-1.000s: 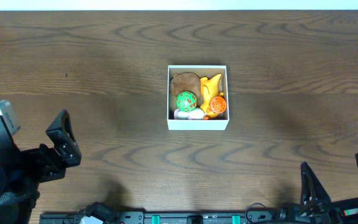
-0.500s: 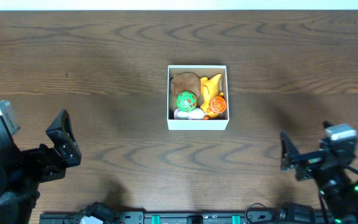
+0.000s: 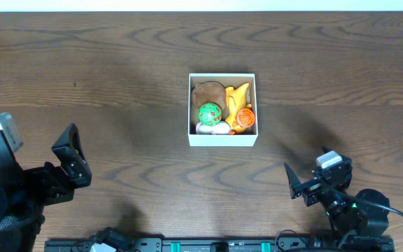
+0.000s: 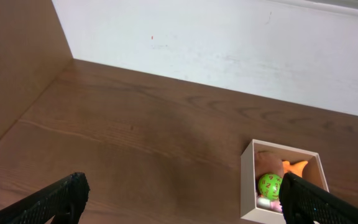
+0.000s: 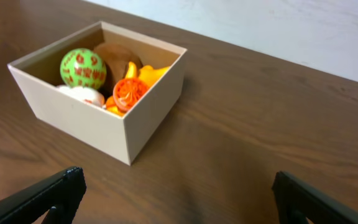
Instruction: Pack container
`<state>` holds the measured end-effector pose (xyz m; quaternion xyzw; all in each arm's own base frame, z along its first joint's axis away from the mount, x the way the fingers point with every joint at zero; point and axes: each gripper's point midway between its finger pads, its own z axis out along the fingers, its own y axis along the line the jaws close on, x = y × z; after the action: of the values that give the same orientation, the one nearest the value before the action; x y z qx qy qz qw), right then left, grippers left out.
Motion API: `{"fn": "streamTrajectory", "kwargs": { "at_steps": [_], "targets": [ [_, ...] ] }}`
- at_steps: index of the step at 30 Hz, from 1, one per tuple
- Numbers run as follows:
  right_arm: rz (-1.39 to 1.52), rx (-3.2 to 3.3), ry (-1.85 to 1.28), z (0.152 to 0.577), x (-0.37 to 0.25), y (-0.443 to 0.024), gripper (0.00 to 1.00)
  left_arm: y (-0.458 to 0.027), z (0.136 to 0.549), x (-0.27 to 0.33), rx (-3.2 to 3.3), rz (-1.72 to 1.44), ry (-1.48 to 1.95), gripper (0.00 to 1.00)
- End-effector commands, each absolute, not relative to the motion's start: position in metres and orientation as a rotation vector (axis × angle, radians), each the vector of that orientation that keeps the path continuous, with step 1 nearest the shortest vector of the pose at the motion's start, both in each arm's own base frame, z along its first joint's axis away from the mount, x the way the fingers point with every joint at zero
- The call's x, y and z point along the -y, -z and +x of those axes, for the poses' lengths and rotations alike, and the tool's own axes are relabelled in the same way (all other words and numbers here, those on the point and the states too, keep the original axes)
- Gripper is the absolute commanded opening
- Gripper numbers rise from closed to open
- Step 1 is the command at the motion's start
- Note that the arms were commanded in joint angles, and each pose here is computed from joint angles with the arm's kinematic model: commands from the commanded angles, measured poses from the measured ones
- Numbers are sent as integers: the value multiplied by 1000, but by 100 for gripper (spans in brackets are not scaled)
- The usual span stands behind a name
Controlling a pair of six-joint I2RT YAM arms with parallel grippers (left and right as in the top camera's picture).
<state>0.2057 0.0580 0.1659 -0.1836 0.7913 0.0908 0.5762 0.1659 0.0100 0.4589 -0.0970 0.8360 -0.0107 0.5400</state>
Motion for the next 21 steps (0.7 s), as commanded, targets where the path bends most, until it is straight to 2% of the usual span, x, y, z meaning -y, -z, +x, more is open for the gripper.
{"fn": "streamTrajectory", "kwargs": {
  "at_steps": [1, 10, 21],
  "targets": [
    [-488, -1836, -189, 204, -61, -156, 99, -460, 166, -14, -1978, -252, 8, 98],
    [-504, -1873, -185, 205, -60, -120, 99, -460, 166, -14, -1978, -252, 8, 98],
    [-503, -1872, -185, 206, -60, -119, 99, -460, 166, -14, -1978, -252, 8, 98]
  ]
}}
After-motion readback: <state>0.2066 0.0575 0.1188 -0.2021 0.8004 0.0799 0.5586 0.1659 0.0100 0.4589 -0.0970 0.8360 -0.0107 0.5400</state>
